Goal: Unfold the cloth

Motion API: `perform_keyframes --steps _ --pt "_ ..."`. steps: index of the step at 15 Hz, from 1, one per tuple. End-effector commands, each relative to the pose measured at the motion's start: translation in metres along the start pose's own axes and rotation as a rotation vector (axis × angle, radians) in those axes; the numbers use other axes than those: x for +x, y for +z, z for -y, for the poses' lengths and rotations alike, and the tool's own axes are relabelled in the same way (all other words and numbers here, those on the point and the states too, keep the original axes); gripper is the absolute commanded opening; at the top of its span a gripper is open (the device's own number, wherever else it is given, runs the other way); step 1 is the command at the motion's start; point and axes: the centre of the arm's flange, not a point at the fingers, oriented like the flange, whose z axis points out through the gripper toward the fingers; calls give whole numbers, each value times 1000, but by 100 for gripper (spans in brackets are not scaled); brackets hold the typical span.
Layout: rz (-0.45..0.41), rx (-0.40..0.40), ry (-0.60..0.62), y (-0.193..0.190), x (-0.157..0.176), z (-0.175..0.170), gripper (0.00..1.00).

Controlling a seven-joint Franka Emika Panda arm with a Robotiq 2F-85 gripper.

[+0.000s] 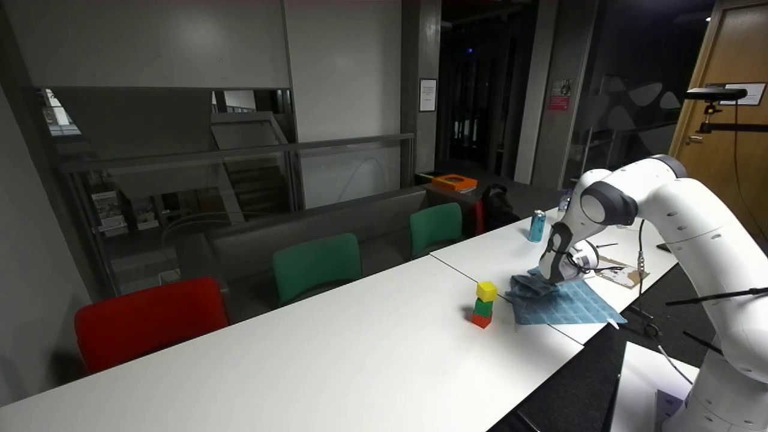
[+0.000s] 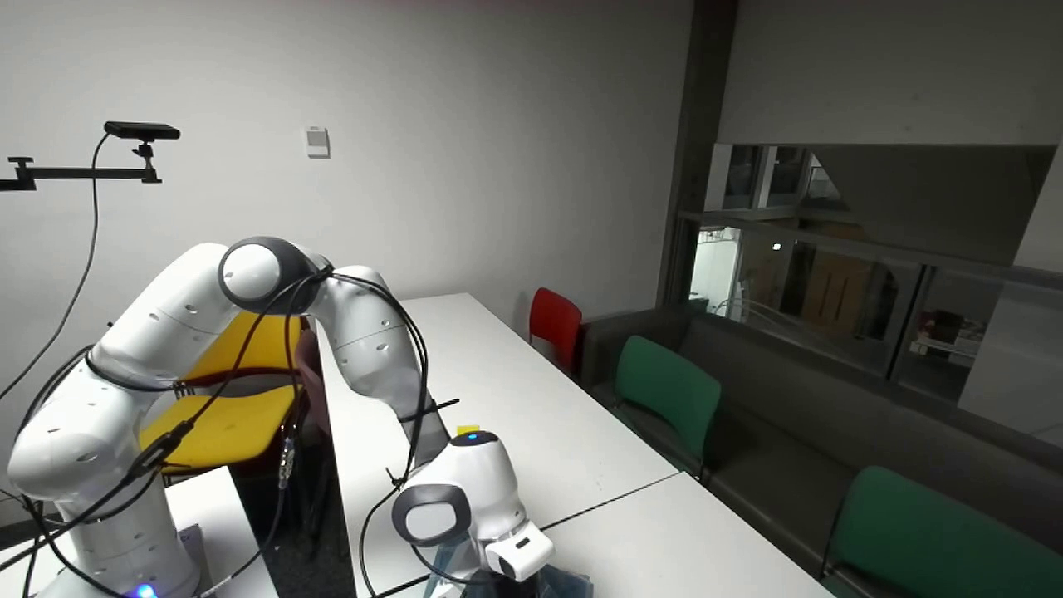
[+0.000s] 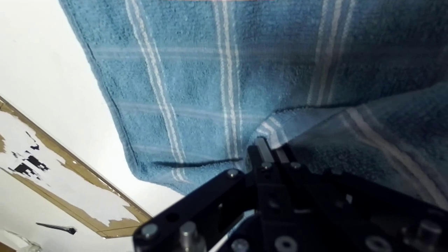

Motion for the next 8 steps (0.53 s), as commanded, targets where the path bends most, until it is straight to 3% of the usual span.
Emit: perform_keyframes --steps 1,8 --pt "-22 -10 51 -26 9 -20 0" --pt "-87 -27 113 -70 31 -53 0"
